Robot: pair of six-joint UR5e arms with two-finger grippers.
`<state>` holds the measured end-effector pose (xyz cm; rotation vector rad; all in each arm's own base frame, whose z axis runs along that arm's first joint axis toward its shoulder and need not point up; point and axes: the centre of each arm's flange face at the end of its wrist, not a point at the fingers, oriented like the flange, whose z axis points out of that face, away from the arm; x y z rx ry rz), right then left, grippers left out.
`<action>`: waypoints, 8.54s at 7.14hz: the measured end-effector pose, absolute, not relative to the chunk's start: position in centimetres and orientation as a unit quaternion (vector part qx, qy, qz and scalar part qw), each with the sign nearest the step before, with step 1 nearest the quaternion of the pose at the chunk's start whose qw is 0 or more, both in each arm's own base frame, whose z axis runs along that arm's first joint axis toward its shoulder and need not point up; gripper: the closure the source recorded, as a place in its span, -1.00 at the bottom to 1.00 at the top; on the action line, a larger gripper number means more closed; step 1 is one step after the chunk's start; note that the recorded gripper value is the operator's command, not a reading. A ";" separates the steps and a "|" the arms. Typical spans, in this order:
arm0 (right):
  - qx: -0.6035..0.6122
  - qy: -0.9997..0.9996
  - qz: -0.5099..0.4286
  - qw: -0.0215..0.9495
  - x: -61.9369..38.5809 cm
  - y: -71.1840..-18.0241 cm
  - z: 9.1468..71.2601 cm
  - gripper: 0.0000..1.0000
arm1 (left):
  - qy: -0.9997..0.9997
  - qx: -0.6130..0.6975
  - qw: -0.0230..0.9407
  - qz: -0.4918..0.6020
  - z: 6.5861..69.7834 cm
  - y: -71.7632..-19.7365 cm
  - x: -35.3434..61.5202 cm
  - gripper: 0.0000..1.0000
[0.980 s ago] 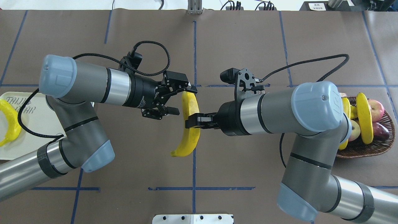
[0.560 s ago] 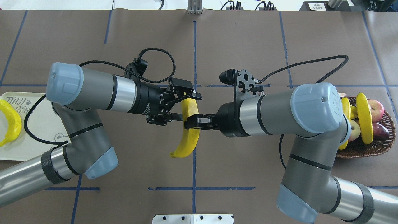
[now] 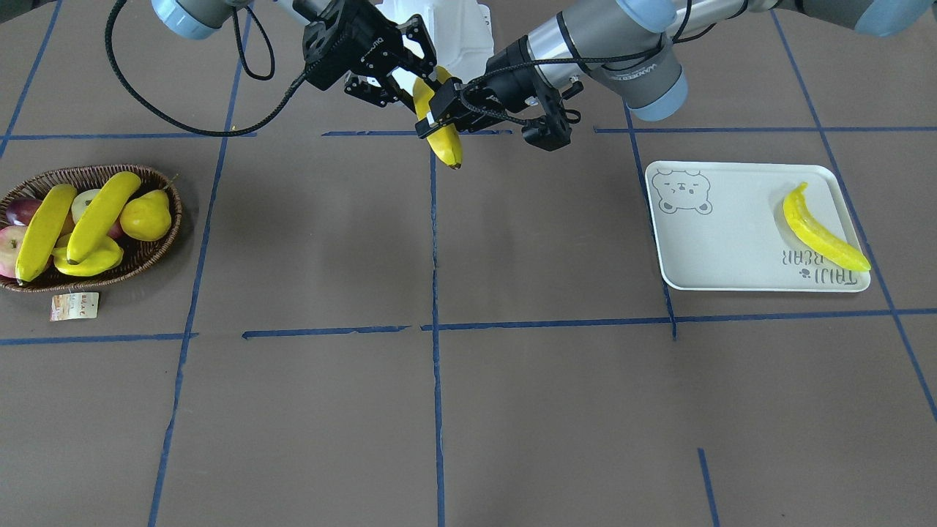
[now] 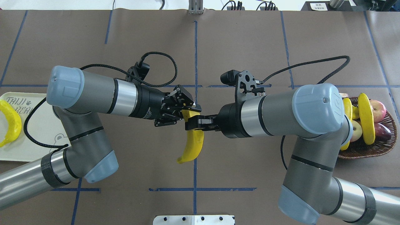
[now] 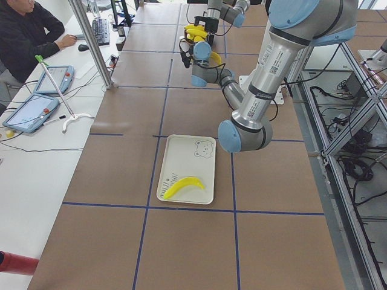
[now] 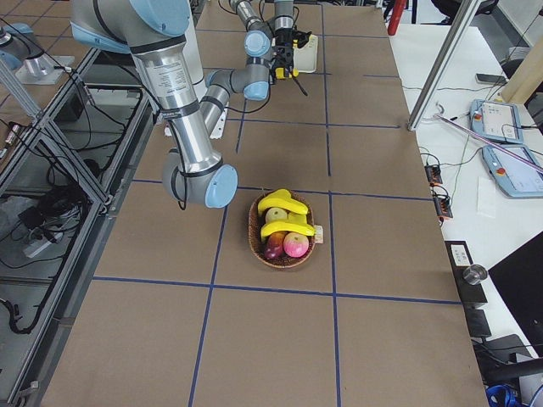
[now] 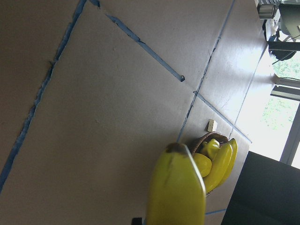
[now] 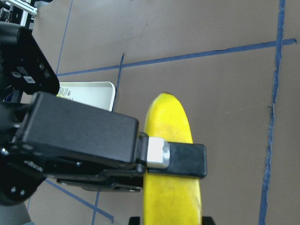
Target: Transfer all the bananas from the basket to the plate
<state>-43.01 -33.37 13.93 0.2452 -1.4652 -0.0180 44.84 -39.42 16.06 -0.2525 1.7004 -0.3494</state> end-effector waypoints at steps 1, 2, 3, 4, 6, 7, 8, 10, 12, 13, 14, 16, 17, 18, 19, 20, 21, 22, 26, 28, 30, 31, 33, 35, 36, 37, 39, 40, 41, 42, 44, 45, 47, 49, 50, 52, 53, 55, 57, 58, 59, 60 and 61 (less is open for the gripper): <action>0.112 -0.667 -0.007 0.736 -42.8 -33.4 13.9 -1.00 | 0.746 -0.110 0.639 -0.152 16.0 -39.3 44.6 1.00; 0.114 -0.668 -0.007 0.735 -42.5 -33.3 13.8 -1.00 | 0.746 -0.110 0.639 -0.151 16.0 -39.3 44.2 1.00; 0.115 -0.668 -0.006 0.735 -42.1 -33.3 13.8 -1.00 | 0.743 -0.109 0.641 -0.155 16.3 -39.7 43.7 1.00; 0.116 -0.667 -0.004 0.736 -41.7 -33.4 14.0 -1.00 | 0.731 -0.106 0.653 -0.166 18.0 -41.1 42.6 1.00; 0.116 -0.661 0.002 0.741 -39.9 -33.3 15.5 -1.00 | 0.678 -0.070 0.709 -0.181 24.6 -45.7 37.9 1.00; 0.117 -0.658 0.006 0.744 -39.0 -33.3 16.3 -1.00 | 0.639 -0.043 0.746 -0.183 29.5 -47.3 35.0 1.00; 0.117 -0.654 0.009 0.747 -38.3 -33.4 17.0 -1.00 | 0.598 -0.020 0.780 -0.182 35.3 -47.8 32.0 1.00; 0.120 -0.647 0.018 0.753 -37.4 -34.0 18.0 -1.00 | 0.525 0.006 0.833 -0.173 46.5 -46.7 26.4 1.00; 0.123 -0.642 0.025 0.756 -37.0 -34.6 18.6 -1.00 | 0.466 0.011 0.865 -0.183 54.0 -44.4 22.8 1.00; 0.124 -0.641 0.027 0.757 -36.9 -34.7 18.7 -1.00 | 0.443 0.011 0.875 -0.194 56.6 -43.8 22.0 1.00; 0.125 -0.640 0.029 0.758 -36.9 -34.8 18.8 -1.00 | 0.423 0.012 0.883 -0.204 58.8 -43.6 21.7 0.77; 0.125 -0.635 0.033 0.761 -36.6 -35.1 19.3 -1.00 | 0.401 0.015 0.892 -0.210 61.1 -43.6 21.5 -0.99; 0.125 -0.632 0.036 0.764 -36.1 -35.5 19.9 -1.00 | 0.400 0.022 0.895 -0.198 61.2 -43.5 21.4 -0.99; 0.123 -0.629 0.039 0.767 -35.4 -36.0 20.4 -1.00 | 0.402 0.030 0.897 -0.181 60.9 -43.5 21.3 -0.99; 0.120 -0.624 0.042 0.771 -34.4 -36.6 21.2 -1.00 | 0.407 0.034 0.897 -0.171 60.4 -43.5 21.2 -0.99; 0.114 -0.614 0.048 0.779 -32.9 -37.5 22.7 -1.00 | 0.418 0.032 0.893 -0.163 59.4 -43.5 21.1 -0.99; 0.107 -0.599 0.059 0.791 -30.7 -38.4 25.1 -1.00 | 0.439 0.025 0.884 -0.157 57.7 -43.7 20.4 -0.99; 0.103 -0.580 0.069 0.805 -28.1 -39.0 28.0 -1.00 | 0.463 0.016 0.872 -0.157 55.5 -44.1 18.9 -0.99; 0.101 -0.471 0.042 0.875 -21.5 -36.9 40.4 -1.00 | 0.500 0.008 0.852 -0.155 49.2 -44.8 17.5 -0.99; 0.093 -0.407 0.027 0.908 -21.5 -36.6 43.2 -1.00 | 0.502 0.009 0.851 -0.155 48.7 -44.8 17.5 -0.99; 0.081 -0.346 0.012 0.935 -22.3 -36.3 45.3 -1.00 | 0.503 0.010 0.850 -0.155 48.6 -44.9 17.5 -0.99; 0.077 -0.330 0.006 0.941 -22.8 -36.1 46.1 -1.00 | 0.503 0.010 0.850 -0.155 48.6 -44.9 17.5 -0.99; 0.067 -0.313 -0.011 0.947 -24.6 -35.7 47.5 -0.92 | 0.503 0.010 0.850 -0.155 48.6 -44.9 17.5 -0.99; 0.063 -0.304 -0.017 0.950 -25.5 -35.6 48.5 -0.64 | 0.503 0.007 0.850 -0.158 48.6 -44.8 17.6 -0.99; 0.063 -0.303 -0.021 0.951 -25.5 -35.6 48.7 -0.61 | 0.504 0.006 0.849 -0.160 48.4 -44.8 17.7 -0.99; 0.065 -0.301 -0.030 0.951 -25.4 -35.7 48.9 -0.51 | 0.505 0.006 0.848 -0.160 48.3 -44.8 17.7 -0.99; 0.069 -0.298 -0.035 0.952 -25.0 -36.0 49.2 -0.38 | 0.506 0.006 0.847 -0.161 48.0 -44.8 17.7 -0.99; 0.070 -0.297 -0.034 0.952 -24.8 -36.1 49.2 -0.21 | 0.507 0.006 0.847 -0.162 47.8 -44.9 17.8 -0.99; 0.070 -0.296 -0.033 0.952 -24.7 -36.2 49.3 0.00 | 0.508 0.006 0.846 -0.164 47.7 -45.0 17.9 -0.99; 0.070 -0.296 -0.032 0.952 -24.7 -36.3 49.3 0.01 | 0.508 0.005 0.846 -0.165 47.7 -45.0 17.9 -0.99; 0.072 -0.297 -0.031 0.952 -24.6 -36.4 49.2 0.01 | 0.508 0.006 0.845 -0.165 47.7 -45.0 18.0 -0.99; 0.072 -0.297 -0.031 0.952 -24.6 -36.4 49.1 0.38 | 0.508 0.006 0.845 -0.165 47.7 -45.0 18.0 -0.99; 0.072 -0.298 -0.028 0.951 -24.3 -36.6 49.1 0.99 | 0.508 0.006 0.845 -0.165 47.6 -45.0 18.0 -0.99; 0.072 -0.310 -0.015 0.948 -22.8 -37.3 48.5 1.00 | 0.508 0.006 0.845 -0.165 47.6 -45.0 18.0 -0.99; 0.072 -0.324 -0.006 0.943 -21.4 -38.1 47.7 1.00 | 0.508 0.007 0.845 -0.165 47.6 -45.0 18.0 -0.99; 0.079 -0.376 0.001 0.923 -17.4 -39.1 44.5 1.00 | 0.510 0.008 0.844 -0.164 47.3 -45.0 18.0 -0.99; 0.077 -0.418 -0.002 0.905 -15.9 -39.4 42.1 1.00 | 0.513 0.009 0.843 -0.163 46.9 -45.1 18.0 -0.99; 0.073 -0.499 -0.032 0.863 -15.9 -41.0 36.3 1.00 | 0.531 0.006 0.828 -0.181 44.2 -46.2 18.8 -0.99; 0.067 -0.562 -0.044 0.823 -18.5 -43.3 28.8 1.00 | 0.581 -0.007 0.789 -0.201 38.2 -47.5 22.0 -0.99; 0.063 -0.589 -0.032 0.805 -20.7 -43.4 24.6 1.00 | 0.616 -0.029 0.760 -0.206 34.8 -47.3 25.0 -0.99; 0.065 -0.614 -0.009 0.787 -24.2 -42.4 21.2 1.00 | 0.645 -0.054 0.732 -0.214 31.4 -46.9 27.6 -0.99; 0.073 -0.640 0.017 0.765 -28.3 -40.5 18.7 1.00 | 0.665 -0.071 0.709 -0.223 28.1 -46.8 29.6 -0.99; 0.081 -0.664 0.036 0.742 -31.9 -38.1 17.1 1.00 | 0.682 -0.084 0.690 -0.229 24.8 -46.5 31.5 -0.99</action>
